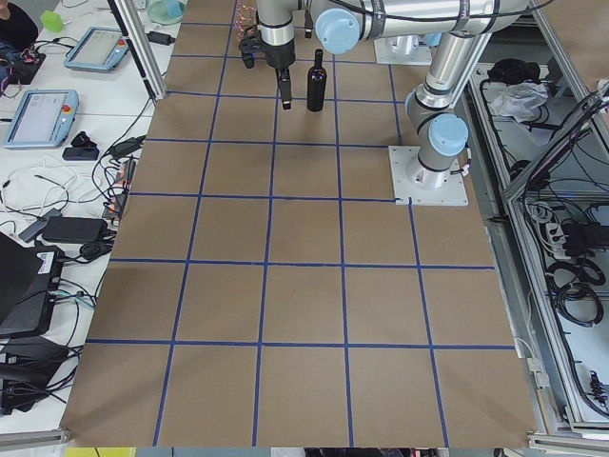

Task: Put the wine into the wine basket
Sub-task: 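Lower the right gripper over the standing bottle's neck, then close the right gripper on the bottle neck and lift it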

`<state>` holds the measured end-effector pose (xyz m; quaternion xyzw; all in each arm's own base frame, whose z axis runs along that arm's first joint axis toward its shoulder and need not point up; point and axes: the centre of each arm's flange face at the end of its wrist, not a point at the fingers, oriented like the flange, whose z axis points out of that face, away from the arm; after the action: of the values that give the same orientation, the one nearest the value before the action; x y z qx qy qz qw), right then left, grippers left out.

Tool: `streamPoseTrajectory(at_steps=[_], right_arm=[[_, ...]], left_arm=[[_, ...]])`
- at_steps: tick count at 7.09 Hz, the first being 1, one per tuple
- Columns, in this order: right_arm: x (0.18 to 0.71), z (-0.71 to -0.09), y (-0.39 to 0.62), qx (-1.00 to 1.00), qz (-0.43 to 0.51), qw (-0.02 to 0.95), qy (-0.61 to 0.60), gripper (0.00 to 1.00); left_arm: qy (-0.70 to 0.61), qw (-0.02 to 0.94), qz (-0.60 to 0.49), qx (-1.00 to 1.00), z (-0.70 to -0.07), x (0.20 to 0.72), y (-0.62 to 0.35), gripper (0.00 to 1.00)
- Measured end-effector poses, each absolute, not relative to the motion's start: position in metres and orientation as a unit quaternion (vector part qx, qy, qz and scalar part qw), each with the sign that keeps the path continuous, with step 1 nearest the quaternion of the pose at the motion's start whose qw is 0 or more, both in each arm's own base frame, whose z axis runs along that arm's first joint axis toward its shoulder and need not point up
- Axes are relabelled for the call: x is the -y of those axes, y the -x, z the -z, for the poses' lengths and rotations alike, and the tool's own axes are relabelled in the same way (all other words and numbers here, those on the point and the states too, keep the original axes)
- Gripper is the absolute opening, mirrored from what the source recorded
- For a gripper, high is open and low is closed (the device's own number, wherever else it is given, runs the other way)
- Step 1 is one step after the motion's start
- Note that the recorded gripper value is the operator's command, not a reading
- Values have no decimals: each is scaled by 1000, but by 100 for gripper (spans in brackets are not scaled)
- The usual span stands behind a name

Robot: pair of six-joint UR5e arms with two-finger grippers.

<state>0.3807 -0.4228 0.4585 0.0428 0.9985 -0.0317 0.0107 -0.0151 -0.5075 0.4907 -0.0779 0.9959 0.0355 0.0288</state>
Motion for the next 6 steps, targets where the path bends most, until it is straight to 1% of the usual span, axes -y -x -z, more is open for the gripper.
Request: streamPoseTrajectory(at_steps=[2, 6], right_arm=[[423, -445, -390, -999, 29, -2, -36, 99], [408, -397, -403, -1000, 7, -21, -21, 98]], left_arm=[[79, 27, -54, -995, -485, 507, 14, 100], [78, 27, -59, -995, -484, 504, 14, 100]])
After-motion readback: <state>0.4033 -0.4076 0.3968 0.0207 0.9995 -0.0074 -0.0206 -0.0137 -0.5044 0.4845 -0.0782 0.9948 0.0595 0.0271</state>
